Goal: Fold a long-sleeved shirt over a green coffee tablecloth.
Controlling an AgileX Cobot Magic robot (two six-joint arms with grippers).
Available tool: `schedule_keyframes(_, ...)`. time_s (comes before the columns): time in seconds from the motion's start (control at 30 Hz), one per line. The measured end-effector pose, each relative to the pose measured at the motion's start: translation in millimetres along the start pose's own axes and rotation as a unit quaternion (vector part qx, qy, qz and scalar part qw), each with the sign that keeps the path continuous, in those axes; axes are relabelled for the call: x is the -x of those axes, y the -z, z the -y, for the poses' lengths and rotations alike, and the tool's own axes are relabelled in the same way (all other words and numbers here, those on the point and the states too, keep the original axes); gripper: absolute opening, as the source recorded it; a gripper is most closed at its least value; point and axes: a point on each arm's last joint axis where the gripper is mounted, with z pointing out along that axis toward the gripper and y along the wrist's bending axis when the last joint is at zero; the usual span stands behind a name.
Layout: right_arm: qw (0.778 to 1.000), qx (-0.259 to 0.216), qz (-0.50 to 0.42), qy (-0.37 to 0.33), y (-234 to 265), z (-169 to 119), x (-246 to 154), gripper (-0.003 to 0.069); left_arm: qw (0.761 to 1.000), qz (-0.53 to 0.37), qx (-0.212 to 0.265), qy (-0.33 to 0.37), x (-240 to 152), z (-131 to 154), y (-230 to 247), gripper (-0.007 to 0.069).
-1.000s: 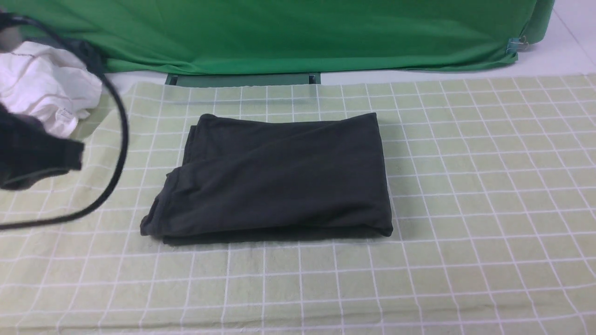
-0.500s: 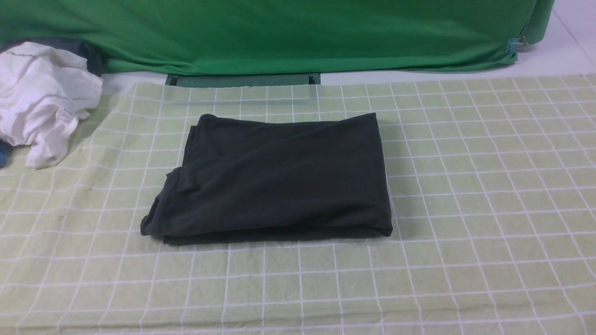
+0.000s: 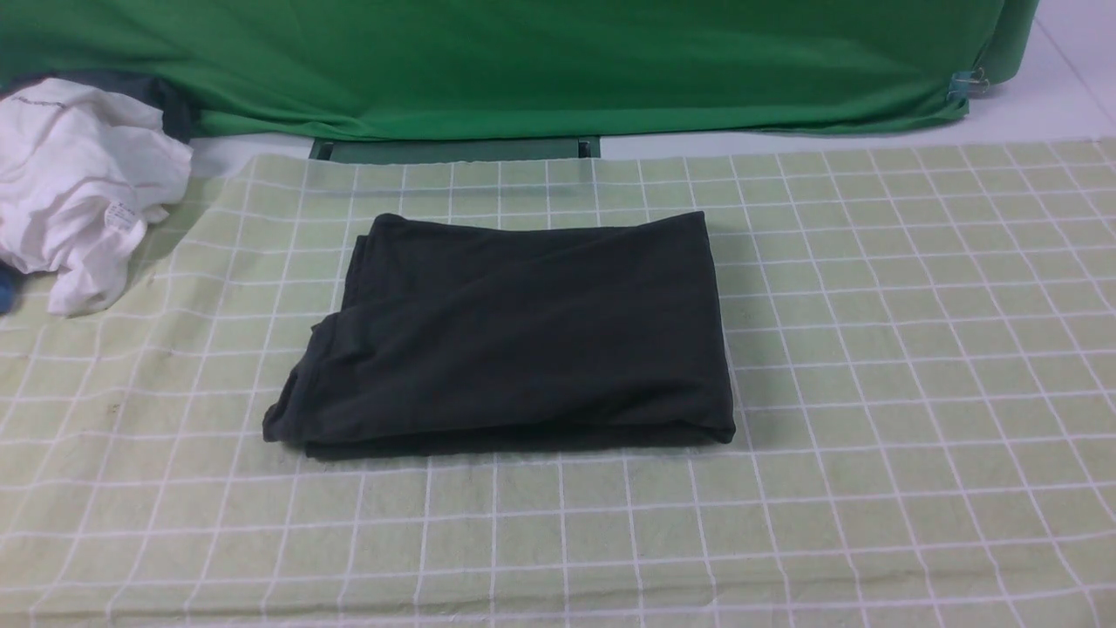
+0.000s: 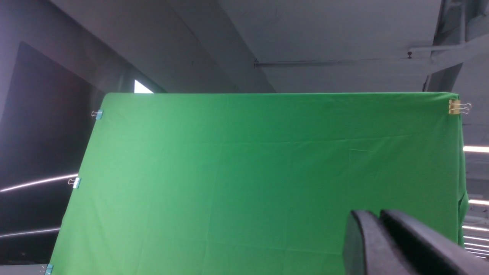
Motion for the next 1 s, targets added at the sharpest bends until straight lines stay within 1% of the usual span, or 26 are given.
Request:
schedule_keyframes(0.3,1.0,0.0,0.0,0.0,0,0,0,0.0084,1.0,0.003,0.0,0.001,1,0,0,0.0012)
schedule_keyframes(0.63,1.0,0.0,-0.001,0.0,0,0,-1,0.0096,1.0,0.003,0.0,0.001,1,0,0,0.0013)
schedule_keyframes(0.7,1.0,0.0,-0.001,0.0,0,0,-1,0.0101,1.0,0.003,0.001,-0.008,1,0,0,0.0013)
schedule_keyframes(0.77,1.0,0.001,-0.002,0.0,0,0,-1,0.0106,0.999,0.011,0.006,-0.037,2,-1,-1,0.0013)
schedule_keyframes(0.9,1.0,0.002,-0.008,0.0,0,0,-2,0.0117,0.996,0.059,0.019,-0.072,0,-5,-10,0.0013)
schedule_keyframes(1.0,1.0,0.003,-0.012,0.0,0,-1,-2,0.0123,0.993,0.08,0.031,-0.082,-16,-12,-25,0.0013)
